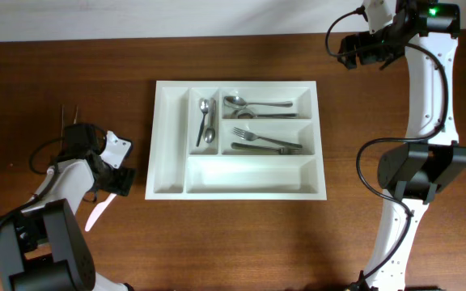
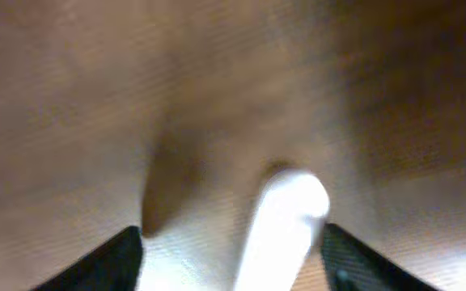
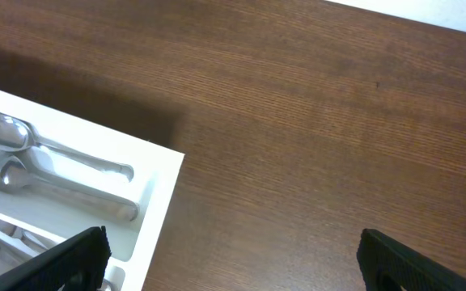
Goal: Pack container
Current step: 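Close the left gripper on the knife handle and lift it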
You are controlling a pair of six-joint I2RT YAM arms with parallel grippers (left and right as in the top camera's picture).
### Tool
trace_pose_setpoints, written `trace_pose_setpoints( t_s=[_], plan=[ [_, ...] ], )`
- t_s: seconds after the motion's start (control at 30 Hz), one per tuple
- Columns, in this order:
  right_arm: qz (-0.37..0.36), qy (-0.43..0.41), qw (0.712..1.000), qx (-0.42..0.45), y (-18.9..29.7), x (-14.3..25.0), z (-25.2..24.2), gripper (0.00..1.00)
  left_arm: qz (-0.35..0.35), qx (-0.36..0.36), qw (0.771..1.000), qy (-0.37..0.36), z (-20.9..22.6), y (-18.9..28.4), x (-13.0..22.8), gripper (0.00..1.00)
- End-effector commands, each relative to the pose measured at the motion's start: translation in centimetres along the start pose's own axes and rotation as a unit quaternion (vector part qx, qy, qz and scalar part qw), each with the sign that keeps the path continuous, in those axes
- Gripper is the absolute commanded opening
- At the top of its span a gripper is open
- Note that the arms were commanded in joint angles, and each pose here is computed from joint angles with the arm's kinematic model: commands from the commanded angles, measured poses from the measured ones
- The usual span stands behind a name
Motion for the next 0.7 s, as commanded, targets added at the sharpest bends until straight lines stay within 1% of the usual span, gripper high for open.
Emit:
trace_pose_setpoints(
  t_s=[0.0, 0.13, 0.2, 0.33, 0.4, 0.47, 0.6, 0.67],
  plan=[
    [-0.018, 0.000, 1.000, 0.010, 1.7, -0.5, 0.1, 0.99, 0.115, 0.010, 0.993, 0.023, -1.2, -2.4, 4.2, 0.63],
    [-0.018, 0.000, 1.000, 0.010, 1.7, -0.5, 0.1, 0.99, 0.170, -0.040, 0.982, 0.072, -0.7, -2.0, 5.6, 0.63],
    [-0.018, 0.000, 1.000, 0.010, 1.7, -0.5, 0.1, 0.99, 0.185, -0.046, 0.979, 0.079, -0.7, -1.8, 6.0, 0.63],
    [-0.018, 0.000, 1.000, 0.010, 1.7, -0.5, 0.1, 0.99, 0.188, -0.044, 0.978, 0.082, -0.8, -1.8, 6.1, 0.61],
    [-0.018, 0.000, 1.000, 0.010, 1.7, -0.5, 0.1, 0.99, 0.190, -0.043, 0.977, 0.082, -0.8, -1.8, 6.2, 0.57],
    [-0.018, 0.000, 1.000, 0.010, 1.7, -0.5, 0.1, 0.99, 0.195, -0.041, 0.977, 0.081, -0.9, -1.7, 6.3, 0.55],
    [-0.018, 0.000, 1.000, 0.010, 1.7, -0.5, 0.1, 0.99, 0.198, -0.040, 0.976, 0.081, -1.0, -1.7, 6.4, 0.42],
    [-0.018, 0.000, 1.000, 0.010, 1.7, -0.5, 0.1, 0.99, 0.195, -0.041, 0.977, 0.079, -0.9, -1.8, 6.3, 0.33]
  ],
)
Point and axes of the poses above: each gripper's point midway between its finger pads, its own y axis back along the fingers, its own z axis along the line the jaws close on, x = y × z, the point moved 8 cm from there along y, back along the fingers, and after that the axes turned 2 degrees about y, right-handed, at the moved point
